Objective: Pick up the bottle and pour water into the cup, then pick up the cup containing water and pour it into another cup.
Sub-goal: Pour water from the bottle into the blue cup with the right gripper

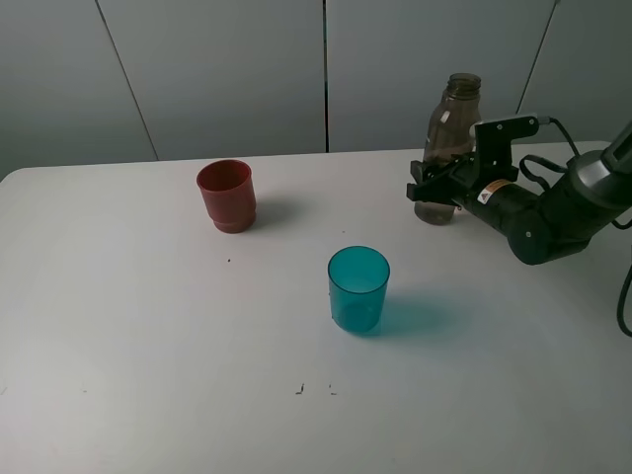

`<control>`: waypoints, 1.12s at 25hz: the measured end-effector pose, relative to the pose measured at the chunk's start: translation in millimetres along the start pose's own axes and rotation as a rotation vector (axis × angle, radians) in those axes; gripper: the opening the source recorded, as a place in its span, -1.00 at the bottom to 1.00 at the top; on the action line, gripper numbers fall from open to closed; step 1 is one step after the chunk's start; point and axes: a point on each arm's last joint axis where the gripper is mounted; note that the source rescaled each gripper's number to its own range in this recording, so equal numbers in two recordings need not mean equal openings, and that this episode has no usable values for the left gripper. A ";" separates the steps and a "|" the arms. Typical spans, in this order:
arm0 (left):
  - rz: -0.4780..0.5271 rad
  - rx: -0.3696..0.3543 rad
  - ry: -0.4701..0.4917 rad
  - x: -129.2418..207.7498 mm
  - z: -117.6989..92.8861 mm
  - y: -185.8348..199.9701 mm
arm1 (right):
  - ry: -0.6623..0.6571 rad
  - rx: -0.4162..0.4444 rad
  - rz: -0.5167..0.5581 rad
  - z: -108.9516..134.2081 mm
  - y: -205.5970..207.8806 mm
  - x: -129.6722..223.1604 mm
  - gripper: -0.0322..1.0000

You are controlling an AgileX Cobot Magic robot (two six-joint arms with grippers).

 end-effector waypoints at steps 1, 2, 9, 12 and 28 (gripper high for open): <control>0.000 0.000 0.000 0.0 0.0 0.0 | 0.000 0.000 0.000 0.0 0.0 0.0 -0.91; 0.000 0.000 0.000 0.0 0.0 0.0 | 0.000 0.000 0.000 0.0 0.0 0.0 -0.91; 0.000 0.000 0.000 0.0 0.0 0.0 | 0.108 -0.108 -0.003 9.1 3.0 -12.6 -0.91; 0.000 0.000 0.000 0.0 0.0 0.0 | 0.191 -0.153 -0.044 12.9 6.2 -27.0 -0.91; 0.000 0.000 0.000 0.0 0.0 0.0 | 0.372 -0.268 -0.157 28.4 55.6 -39.6 -0.91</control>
Point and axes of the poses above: a point on each arm's last joint axis where the gripper is mounted, y pointing back along that axis away from the gripper, z along the wrist's bending axis when the last joint is at zero, x = y × z, and after that the axes turned 5 degrees about y, right-handed
